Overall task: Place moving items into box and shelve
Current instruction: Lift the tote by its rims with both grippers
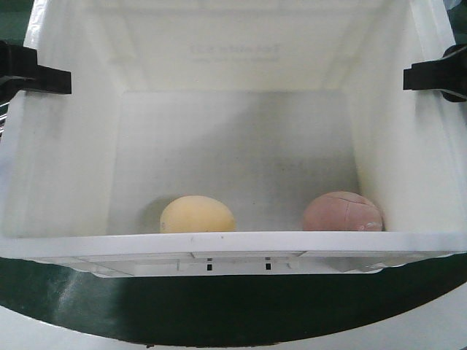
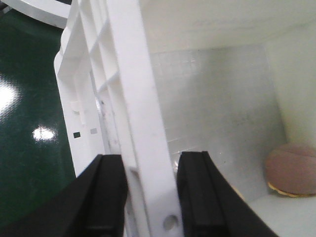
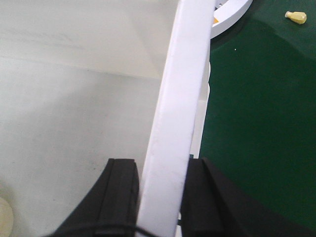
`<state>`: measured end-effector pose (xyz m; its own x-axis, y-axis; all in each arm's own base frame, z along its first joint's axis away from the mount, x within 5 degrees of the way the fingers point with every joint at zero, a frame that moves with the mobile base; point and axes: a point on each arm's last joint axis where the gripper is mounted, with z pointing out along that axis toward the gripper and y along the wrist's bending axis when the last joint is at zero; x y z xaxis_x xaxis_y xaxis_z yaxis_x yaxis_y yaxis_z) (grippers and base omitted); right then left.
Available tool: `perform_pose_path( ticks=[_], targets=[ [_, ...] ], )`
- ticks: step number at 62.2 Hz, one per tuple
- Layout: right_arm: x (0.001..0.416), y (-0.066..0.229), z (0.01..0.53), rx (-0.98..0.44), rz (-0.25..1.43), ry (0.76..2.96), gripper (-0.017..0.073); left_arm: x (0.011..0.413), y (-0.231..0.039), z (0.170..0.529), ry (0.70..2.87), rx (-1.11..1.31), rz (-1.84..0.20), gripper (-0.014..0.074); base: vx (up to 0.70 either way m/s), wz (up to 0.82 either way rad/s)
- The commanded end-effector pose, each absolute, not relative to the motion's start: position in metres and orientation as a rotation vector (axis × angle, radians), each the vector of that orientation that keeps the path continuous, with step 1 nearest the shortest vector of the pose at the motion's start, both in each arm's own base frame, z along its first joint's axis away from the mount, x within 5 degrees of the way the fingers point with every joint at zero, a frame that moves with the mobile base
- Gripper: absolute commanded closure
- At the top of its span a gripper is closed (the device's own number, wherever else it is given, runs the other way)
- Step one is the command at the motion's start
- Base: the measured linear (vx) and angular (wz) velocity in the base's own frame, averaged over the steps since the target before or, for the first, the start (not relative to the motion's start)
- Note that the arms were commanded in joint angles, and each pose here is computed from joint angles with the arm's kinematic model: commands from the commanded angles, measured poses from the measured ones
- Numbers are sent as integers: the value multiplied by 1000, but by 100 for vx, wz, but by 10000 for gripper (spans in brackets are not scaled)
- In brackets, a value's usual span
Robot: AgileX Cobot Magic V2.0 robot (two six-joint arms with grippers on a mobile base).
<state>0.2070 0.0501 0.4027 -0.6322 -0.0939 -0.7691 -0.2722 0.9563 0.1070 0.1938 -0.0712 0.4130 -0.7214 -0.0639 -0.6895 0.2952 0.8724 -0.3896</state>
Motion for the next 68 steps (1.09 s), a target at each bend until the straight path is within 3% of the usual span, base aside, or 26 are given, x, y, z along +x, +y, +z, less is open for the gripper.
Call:
perform_pose_path(
  ticks=[1,68],
  targets=[
    [204,48,433,-229,274,2039,565,188,-73,442,2100,146,-692,600,0,0],
    [204,48,433,-230,274,2043,565,188,-73,442,2105,148,-693,600,0,0]
  ],
)
